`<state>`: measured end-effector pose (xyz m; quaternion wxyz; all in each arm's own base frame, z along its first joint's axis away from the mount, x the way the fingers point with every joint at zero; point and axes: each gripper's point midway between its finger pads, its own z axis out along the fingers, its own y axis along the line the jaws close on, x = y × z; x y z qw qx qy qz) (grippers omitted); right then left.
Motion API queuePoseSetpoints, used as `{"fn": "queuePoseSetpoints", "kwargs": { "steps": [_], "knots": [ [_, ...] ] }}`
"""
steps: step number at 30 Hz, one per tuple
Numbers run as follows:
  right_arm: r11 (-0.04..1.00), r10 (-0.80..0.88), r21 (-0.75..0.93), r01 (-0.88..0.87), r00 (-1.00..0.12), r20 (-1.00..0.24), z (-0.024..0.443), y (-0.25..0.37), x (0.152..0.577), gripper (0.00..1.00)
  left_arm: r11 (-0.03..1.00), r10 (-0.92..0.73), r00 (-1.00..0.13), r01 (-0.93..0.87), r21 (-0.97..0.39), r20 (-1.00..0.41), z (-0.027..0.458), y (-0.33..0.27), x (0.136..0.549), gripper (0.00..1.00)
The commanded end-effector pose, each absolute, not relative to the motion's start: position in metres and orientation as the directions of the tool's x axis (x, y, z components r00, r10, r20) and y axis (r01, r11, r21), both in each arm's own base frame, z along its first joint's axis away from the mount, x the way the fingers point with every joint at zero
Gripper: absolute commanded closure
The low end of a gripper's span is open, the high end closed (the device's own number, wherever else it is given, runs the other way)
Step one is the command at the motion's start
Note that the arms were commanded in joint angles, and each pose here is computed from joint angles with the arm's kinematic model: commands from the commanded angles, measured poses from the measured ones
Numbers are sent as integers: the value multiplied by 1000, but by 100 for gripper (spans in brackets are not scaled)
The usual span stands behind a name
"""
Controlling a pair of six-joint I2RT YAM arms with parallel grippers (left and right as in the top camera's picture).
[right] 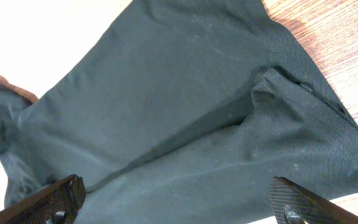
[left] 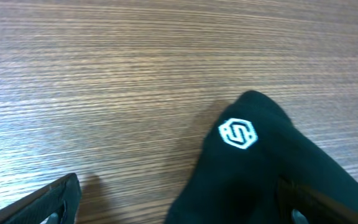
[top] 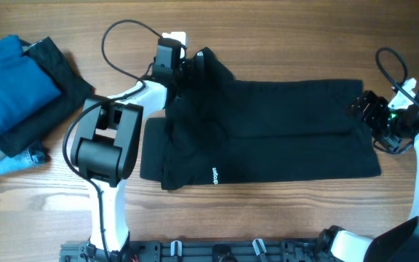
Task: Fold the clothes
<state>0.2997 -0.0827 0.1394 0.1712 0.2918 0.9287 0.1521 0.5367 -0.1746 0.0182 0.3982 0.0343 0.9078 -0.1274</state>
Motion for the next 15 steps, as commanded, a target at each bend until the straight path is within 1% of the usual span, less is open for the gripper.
{"fn": "queuePoseSetpoints", "kwargs": {
  "steps": [1,7,8,11,12,13,14,15],
  "knots": [
    [795,575,394,461,-778,-251,145,-80,303,0,964,18,-694,202,-171,-720,0,-188,528,0],
    [795,575,394,462,-780,-248,145,-80,303,0,958,45,-722,226,-174,-690,-23,-201,518,0],
    [795,575,394,462,-780,-248,145,-80,303,1,959,49,-728,227,-172,-684,-25,-202,516,3],
    [795,575,394,461,-779,-249,145,-80,303,0,958,48,-722,229,-174,-690,-22,-202,517,18],
    [796,575,394,460,-778,-252,146,-81,303,1,958,45,-717,229,-174,-695,-19,-202,519,28],
    [796,574,394,459,-778,-256,146,-81,304,1,958,42,-714,228,-175,-699,-17,-202,520,36],
    [797,574,394,457,-776,-261,146,-81,305,1,958,39,-711,227,-176,-702,-14,-201,521,45],
    [799,573,395,454,-774,-269,147,-82,307,1,958,38,-707,227,-177,-706,-11,-201,522,60]
  ]
}}
